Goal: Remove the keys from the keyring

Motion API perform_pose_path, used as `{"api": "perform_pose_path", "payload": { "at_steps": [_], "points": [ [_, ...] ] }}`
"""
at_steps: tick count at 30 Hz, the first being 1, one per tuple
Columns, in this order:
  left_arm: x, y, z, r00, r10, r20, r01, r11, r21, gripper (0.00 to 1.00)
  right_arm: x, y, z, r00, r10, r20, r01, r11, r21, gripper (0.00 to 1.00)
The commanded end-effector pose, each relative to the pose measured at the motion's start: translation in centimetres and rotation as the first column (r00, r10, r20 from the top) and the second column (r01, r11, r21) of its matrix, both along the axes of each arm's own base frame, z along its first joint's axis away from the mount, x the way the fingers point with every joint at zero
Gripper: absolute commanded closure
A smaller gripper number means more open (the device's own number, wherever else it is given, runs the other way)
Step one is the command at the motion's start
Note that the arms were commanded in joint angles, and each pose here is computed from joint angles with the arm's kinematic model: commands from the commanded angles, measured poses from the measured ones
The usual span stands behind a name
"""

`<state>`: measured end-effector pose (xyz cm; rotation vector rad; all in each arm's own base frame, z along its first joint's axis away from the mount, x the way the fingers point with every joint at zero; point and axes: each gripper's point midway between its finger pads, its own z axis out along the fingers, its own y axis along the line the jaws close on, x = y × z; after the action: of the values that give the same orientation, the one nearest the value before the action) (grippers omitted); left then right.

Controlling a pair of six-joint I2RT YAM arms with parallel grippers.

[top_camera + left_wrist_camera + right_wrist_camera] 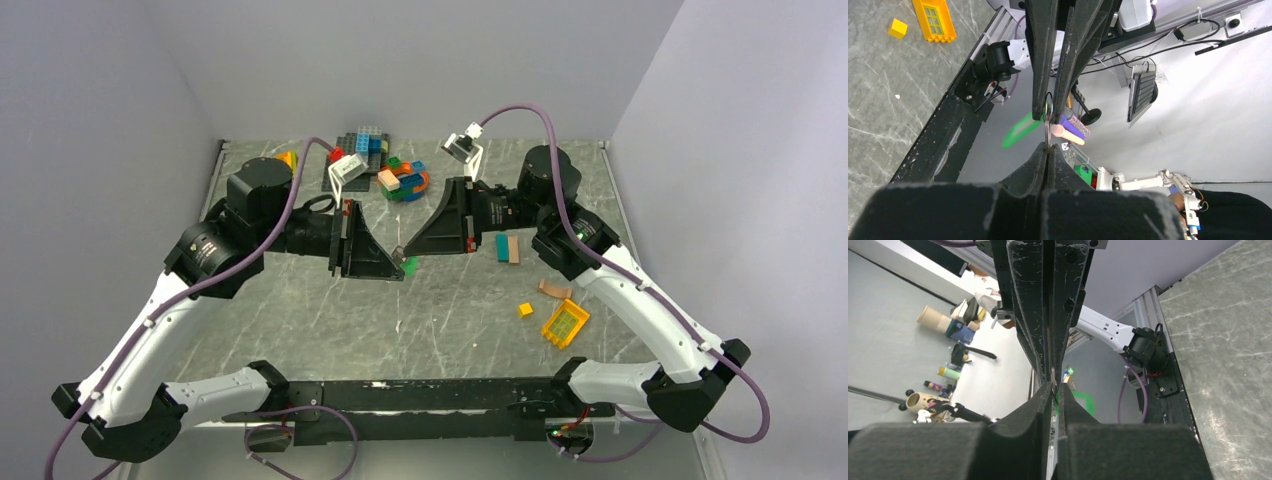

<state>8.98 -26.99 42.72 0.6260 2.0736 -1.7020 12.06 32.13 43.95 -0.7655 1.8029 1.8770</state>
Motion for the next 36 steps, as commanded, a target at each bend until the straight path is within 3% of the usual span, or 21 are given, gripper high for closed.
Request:
{"api": "perform_pose_path", "payload": {
  "at_steps": [1, 3, 8, 10, 13, 16, 22, 25, 28, 33, 36],
  "points": [
    [-0.3, -0.1, 1.1, 0.999, -0.019, 0.04, 0.021, 0.999, -0.041, 1.0, -0.1, 0.0, 0.9, 0.999, -0.008, 0.042, 0.008, 1.0, 0.021, 0.95],
    [-0.2, -0.2, 1.2, 0.999, -0.018, 0.042, 0.02, 0.999, -0.041, 1.0, 0.0, 0.0, 0.7, 0.999, -0.012, 0.041, 0.011, 1.0, 0.014, 1.0],
    [0.3, -0.2, 1.2, 0.999, 0.003, 0.053, -0.001, 1.0, -0.031, 0.99, -0.1, -0.3, 0.8, 0.998, -0.022, 0.058, 0.022, 1.0, 0.01, 1.0],
    [0.7, -0.2, 1.1, 0.998, 0.028, 0.058, -0.028, 1.0, -0.014, 0.86, 0.0, -0.4, 0.8, 0.997, -0.037, 0.067, 0.037, 0.999, 0.006, 1.0],
    [1.1, 0.0, 1.3, 0.995, 0.062, 0.076, -0.062, 0.998, -0.008, 0.53, 0.2, -0.6, 0.7, 0.995, -0.07, 0.076, 0.071, 0.997, -0.003, 1.0],
    [1.5, 0.4, 2.0, 0.988, 0.104, 0.112, -0.103, 0.995, -0.014, 0.25, 0.6, -0.9, 1.0, 0.99, -0.114, 0.086, 0.114, 0.993, 0.001, 1.0],
    [3.4, 1.9, 5.7, 0.928, 0.299, 0.223, -0.279, 0.953, -0.118, 0.03, 1.5, -1.6, 3.0, 0.969, -0.228, 0.099, 0.224, 0.973, 0.049, 1.0],
    [4.3, 3.0, 8.5, 0.871, 0.415, 0.265, -0.354, 0.902, -0.248, 0.01, 2.0, -2.1, 4.7, 0.954, -0.288, 0.081, 0.279, 0.954, 0.11, 1.0],
    [4.3, 3.1, 10.7, 0.845, 0.433, 0.314, -0.334, 0.886, -0.322, 0.0, 1.9, -2.3, 6.7, 0.948, -0.309, 0.08, 0.291, 0.939, 0.185, 1.0],
    [5.2, 1.6, 12.2, 0.86, 0.342, 0.38, -0.286, 0.938, -0.197, 0.01, 1.7, -3.0, 9.3, 0.931, -0.338, 0.138, 0.298, 0.922, 0.248, 1.0],
    [5.8, 0.7, 13.7, 0.866, 0.349, 0.357, -0.274, 0.93, -0.245, 0.01, 1.7, -3.6, 10.7, 0.918, -0.371, 0.139, 0.319, 0.9, 0.298, 1.0]
  ]
}}
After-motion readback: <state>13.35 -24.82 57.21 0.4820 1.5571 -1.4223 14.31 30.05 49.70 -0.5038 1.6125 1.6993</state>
